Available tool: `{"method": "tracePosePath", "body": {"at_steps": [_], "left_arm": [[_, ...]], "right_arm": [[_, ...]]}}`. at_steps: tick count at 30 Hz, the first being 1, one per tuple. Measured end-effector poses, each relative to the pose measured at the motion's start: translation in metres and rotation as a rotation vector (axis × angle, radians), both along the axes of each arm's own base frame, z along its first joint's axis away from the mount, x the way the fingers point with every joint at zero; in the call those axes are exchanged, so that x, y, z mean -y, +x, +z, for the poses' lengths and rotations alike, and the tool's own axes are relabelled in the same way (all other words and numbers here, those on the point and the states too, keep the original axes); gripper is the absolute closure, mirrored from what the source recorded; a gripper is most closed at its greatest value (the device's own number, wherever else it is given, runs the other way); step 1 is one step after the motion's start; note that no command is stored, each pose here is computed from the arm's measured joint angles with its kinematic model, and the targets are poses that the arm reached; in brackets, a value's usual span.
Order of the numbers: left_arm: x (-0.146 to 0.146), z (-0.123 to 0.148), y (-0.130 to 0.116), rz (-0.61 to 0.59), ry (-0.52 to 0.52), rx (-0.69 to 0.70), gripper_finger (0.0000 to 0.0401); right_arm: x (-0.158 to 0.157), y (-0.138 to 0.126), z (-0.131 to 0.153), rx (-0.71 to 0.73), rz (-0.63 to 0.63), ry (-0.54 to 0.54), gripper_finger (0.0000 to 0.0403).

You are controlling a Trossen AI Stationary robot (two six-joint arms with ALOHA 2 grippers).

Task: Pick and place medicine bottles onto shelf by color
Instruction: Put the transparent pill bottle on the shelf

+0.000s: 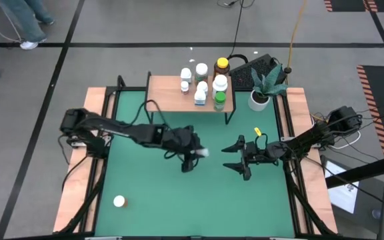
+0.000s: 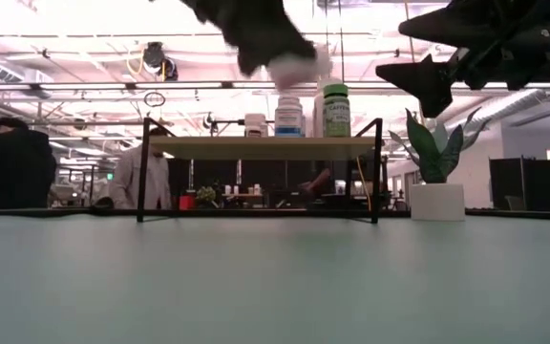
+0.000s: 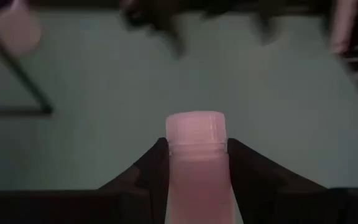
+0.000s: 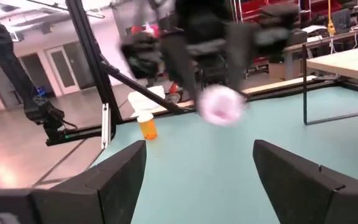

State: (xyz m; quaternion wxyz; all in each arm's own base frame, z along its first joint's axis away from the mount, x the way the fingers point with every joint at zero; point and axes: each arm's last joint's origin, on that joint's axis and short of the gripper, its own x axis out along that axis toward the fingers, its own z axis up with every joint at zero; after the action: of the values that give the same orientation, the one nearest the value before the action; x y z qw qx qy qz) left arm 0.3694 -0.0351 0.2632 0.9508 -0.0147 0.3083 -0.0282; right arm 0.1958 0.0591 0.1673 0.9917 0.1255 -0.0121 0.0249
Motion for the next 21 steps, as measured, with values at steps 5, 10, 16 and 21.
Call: {"method": "tracePosePath", "body": {"at_steps": [5, 10, 16, 21], "left_arm": [[0.041, 0.027, -0.005, -0.175, 0.02, 0.208, 0.0245], [0.082, 0.041, -0.008, -0.358, 0.05, 0.399, 0.0243], [0.1, 0.044, -0.013, -0.431, 0.094, 0.457, 0.0257], [0.101, 0.045, -0.013, -0.456, 0.117, 0.478, 0.0245]], "right_arm": [[-0.005, 0.016, 0.005, 0.02, -0.026, -0.012, 0.0115], [-0.022, 0.048, 0.007, 0.028, 0.143, -0.053, 0.0115], [-0.039, 0.064, 0.018, 0.171, 0.429, -0.07, 0.0115], [-0.047, 0.071, 0.017, 0.202, 0.557, -0.08, 0.0115]]}}
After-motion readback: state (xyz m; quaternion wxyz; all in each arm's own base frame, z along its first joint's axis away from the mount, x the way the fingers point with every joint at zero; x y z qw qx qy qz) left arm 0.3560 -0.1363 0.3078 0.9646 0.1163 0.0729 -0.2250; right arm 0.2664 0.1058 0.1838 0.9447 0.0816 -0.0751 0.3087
